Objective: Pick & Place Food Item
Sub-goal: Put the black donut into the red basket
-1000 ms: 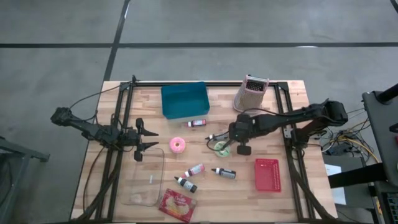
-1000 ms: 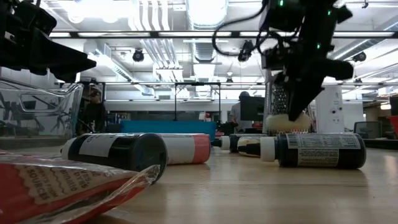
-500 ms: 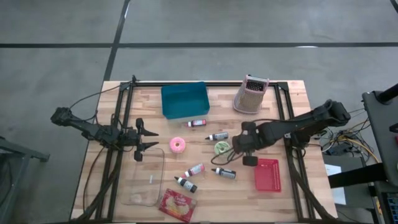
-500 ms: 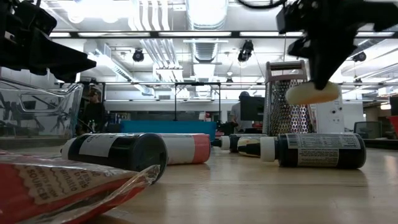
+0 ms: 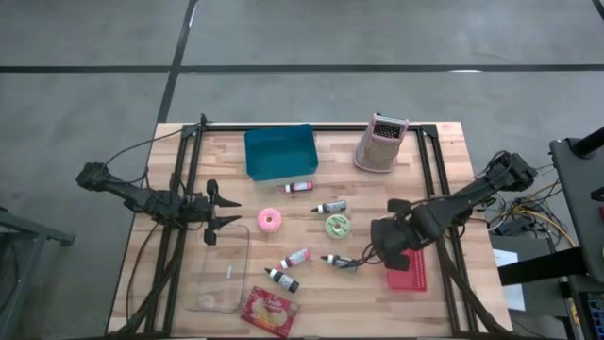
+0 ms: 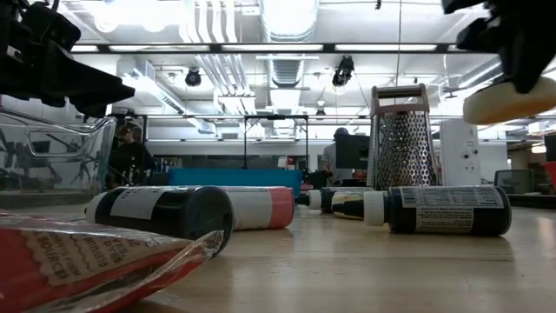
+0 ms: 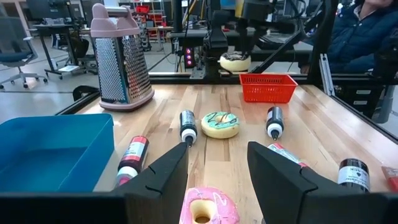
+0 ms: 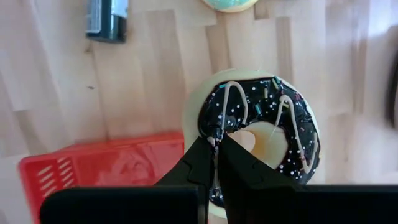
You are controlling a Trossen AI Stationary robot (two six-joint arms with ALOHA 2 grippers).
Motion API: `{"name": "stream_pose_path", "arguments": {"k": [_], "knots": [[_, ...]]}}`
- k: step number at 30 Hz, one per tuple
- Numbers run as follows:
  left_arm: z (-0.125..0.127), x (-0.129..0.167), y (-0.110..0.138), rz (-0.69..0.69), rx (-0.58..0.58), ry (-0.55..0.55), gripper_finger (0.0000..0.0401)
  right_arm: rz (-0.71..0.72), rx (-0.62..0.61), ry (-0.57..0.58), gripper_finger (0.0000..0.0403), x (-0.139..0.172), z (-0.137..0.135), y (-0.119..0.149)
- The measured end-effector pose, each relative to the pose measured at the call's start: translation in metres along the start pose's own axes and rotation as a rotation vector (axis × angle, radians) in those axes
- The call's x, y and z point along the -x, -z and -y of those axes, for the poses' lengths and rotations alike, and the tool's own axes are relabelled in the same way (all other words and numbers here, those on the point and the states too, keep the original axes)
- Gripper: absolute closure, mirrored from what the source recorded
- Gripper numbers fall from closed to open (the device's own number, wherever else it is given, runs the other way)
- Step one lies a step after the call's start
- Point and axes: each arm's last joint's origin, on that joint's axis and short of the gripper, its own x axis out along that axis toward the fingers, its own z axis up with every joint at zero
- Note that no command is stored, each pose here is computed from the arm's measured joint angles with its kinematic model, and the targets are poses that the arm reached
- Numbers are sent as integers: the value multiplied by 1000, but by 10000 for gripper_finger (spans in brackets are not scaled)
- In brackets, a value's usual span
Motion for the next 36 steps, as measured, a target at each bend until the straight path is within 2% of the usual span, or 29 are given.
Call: {"name": "stream_pose_path", "arguments": {"k": [22, 36], "knots": [[0, 0, 0, -5, 2, 0, 233, -20, -150, -54, 392, 10, -44, 46], [0, 0, 0, -6, 2, 0, 233, -68, -153, -120, 392, -29, -50, 59]]}}
